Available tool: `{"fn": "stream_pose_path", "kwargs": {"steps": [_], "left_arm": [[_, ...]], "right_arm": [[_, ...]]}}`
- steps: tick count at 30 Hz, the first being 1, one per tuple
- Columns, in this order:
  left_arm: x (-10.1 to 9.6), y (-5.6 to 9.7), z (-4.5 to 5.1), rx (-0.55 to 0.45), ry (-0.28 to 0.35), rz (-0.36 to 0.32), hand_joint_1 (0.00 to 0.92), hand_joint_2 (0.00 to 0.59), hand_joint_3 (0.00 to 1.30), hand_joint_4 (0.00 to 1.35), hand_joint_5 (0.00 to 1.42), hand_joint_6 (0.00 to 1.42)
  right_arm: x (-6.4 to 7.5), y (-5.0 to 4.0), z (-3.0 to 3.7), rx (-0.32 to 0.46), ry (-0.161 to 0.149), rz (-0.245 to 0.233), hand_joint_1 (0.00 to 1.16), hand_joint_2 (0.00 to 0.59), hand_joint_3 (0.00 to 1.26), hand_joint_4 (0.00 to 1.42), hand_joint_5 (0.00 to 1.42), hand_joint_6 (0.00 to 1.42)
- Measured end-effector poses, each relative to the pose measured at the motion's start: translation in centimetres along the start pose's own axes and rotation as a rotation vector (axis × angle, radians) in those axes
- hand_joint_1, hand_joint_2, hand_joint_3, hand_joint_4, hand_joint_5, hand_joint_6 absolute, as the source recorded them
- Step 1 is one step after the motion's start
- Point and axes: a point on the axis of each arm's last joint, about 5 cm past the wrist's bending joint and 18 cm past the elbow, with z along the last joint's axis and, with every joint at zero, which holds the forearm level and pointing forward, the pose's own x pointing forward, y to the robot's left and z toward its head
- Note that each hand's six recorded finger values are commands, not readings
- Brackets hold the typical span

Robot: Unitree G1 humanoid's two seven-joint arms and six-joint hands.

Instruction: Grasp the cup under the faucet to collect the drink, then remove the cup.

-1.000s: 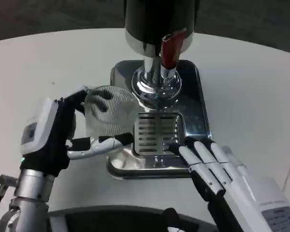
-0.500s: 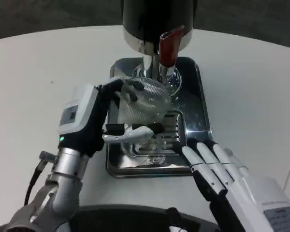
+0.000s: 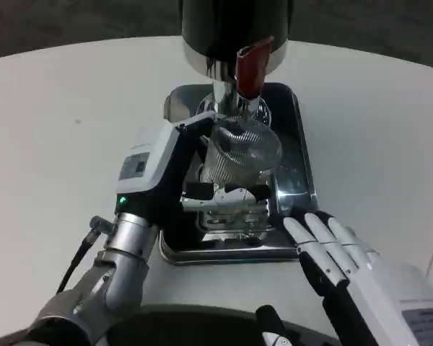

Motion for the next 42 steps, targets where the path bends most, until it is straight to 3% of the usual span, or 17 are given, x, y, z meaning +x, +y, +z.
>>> {"fn": "stream_pose_path", "kwargs": {"steps": [4,6,11,15,19,29,37,42], "left_arm": [[-0.2,-0.2,-0.05,0.01,0.003,0.007,0.63,0.0,0.99,1.06,1.18,1.34],[-0.2,-0.2,-0.06,0.012,0.004,0.009,0.627,0.0,0.92,0.94,1.12,1.27],[-0.3,-0.3,-0.11,0.03,0.011,0.018,0.51,0.066,0.48,0.47,0.8,0.95],[-0.5,-0.4,-0.32,0.058,0.025,0.013,0.386,0.059,0.27,0.29,0.66,0.76],[-0.9,-0.5,-0.47,0.062,0.036,-0.006,0.322,0.067,0.15,0.19,0.56,0.6],[-1.2,-0.3,-0.65,0.028,0.043,0.0,0.049,0.003,0.09,0.13,0.53,0.49],[-3.1,1.5,-1.32,-0.112,0.059,0.148,0.0,0.0,0.05,0.03,0.44,0.35],[-4.2,3.1,-1.14,-0.223,0.048,0.254,0.0,0.034,0.0,0.0,0.23,0.16]], "right_arm": [[-0.2,0.02,-0.14,0.008,0.022,0.013,0.38,0.449,0.1,0.03,0.03,0.11],[-0.2,0.02,-0.15,0.009,0.023,0.018,0.38,0.449,0.1,0.03,0.03,0.11],[0.0,-0.04,-0.13,0.014,0.021,0.015,0.38,0.449,0.1,0.03,0.04,0.13],[0.1,-0.07,-0.17,0.019,0.03,0.009,0.38,0.449,0.1,0.03,0.04,0.14],[0.1,-0.07,-0.18,0.023,0.032,0.009,0.38,0.449,0.1,0.02,0.04,0.15],[0.2,-0.07,-0.16,0.031,0.034,0.005,0.38,0.443,0.1,0.02,0.04,0.16],[0.2,-0.01,-0.15,0.041,0.035,0.005,0.37,0.439,0.1,0.02,0.05,0.17],[0.3,0.07,-0.11,0.047,0.034,0.004,0.37,0.434,0.11,0.02,0.05,0.16]]}}
